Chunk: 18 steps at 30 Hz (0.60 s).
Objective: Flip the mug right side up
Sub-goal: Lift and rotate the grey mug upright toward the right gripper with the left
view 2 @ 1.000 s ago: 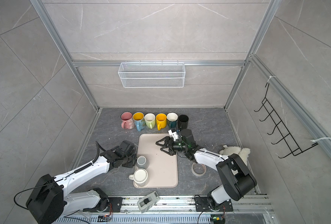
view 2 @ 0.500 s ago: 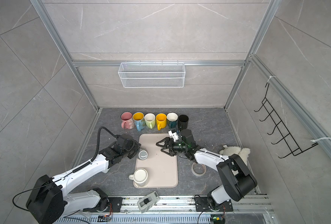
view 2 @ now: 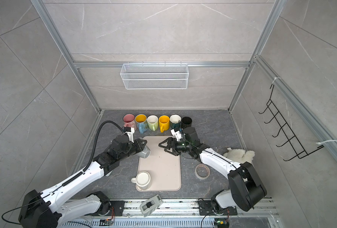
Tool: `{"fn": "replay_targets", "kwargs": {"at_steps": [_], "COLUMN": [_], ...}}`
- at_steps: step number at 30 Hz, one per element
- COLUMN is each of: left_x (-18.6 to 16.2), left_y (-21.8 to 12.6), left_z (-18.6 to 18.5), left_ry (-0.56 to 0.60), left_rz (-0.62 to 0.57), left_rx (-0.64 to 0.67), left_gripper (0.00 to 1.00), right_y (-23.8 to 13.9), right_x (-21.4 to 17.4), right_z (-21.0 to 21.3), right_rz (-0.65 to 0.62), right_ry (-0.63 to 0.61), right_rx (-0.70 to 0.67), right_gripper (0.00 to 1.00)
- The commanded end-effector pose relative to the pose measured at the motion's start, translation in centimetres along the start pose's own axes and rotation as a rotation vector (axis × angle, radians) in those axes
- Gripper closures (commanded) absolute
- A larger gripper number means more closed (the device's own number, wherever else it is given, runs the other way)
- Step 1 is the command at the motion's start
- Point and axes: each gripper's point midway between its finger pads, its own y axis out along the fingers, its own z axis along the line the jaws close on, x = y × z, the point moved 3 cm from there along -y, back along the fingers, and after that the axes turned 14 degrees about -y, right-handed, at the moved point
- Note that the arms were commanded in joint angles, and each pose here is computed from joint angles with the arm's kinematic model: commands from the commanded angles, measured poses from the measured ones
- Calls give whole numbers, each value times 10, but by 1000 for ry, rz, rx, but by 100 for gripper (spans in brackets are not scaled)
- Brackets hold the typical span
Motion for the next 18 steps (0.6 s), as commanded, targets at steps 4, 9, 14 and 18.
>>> {"fn": "replay_targets", "kwargs": {"at_steps": [4,9,14,18], "left_x": [6,-22,-40,-49], "left_y": [-35,-38,-26,-17], "left_z": [-54,-73,-82,-93], "left_ry": [405,721,944,1084], "left_rz": [-163,-182,-211,-265], "left_rx": [-188,-204,-143,-138], "left_gripper": [100,100,100,100], "right_y": [-15,-30,-44,-55], "right_x": [10,19,22,23], "right_z": [23,41,58,69], "right_rz": [-3,-23,-30,-30], "right_ry": [-116,-197,-271,-327], "right_rx": [-64,-104,-135,-163], "right_gripper": [26,38,54,57]}}
